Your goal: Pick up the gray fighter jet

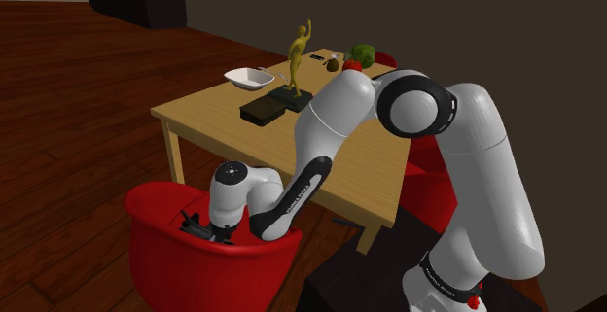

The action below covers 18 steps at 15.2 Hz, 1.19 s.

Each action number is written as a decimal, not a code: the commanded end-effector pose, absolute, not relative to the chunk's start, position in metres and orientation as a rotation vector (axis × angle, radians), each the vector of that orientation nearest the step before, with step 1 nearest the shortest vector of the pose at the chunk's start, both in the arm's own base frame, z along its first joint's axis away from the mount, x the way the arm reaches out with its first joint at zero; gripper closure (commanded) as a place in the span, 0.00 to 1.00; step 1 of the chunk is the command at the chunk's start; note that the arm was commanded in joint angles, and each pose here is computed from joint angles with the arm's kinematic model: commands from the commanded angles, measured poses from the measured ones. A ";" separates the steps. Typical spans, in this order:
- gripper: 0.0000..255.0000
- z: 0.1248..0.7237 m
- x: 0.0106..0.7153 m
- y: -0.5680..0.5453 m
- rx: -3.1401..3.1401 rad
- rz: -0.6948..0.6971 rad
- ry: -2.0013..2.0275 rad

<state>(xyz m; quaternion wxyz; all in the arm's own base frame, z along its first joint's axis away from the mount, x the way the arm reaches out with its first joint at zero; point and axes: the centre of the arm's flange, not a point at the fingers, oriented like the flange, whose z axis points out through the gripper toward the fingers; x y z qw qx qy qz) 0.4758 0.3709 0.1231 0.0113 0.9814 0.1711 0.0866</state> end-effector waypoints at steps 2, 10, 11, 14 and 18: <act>1.00 0.106 0.470 0.363 3.049 0.228 0.520; 1.00 0.118 0.473 0.368 3.049 0.228 0.521; 1.00 0.124 0.473 0.368 3.049 0.228 0.521; 1.00 0.140 0.473 0.368 3.049 0.228 0.521; 1.00 0.161 0.473 0.368 3.049 0.228 0.521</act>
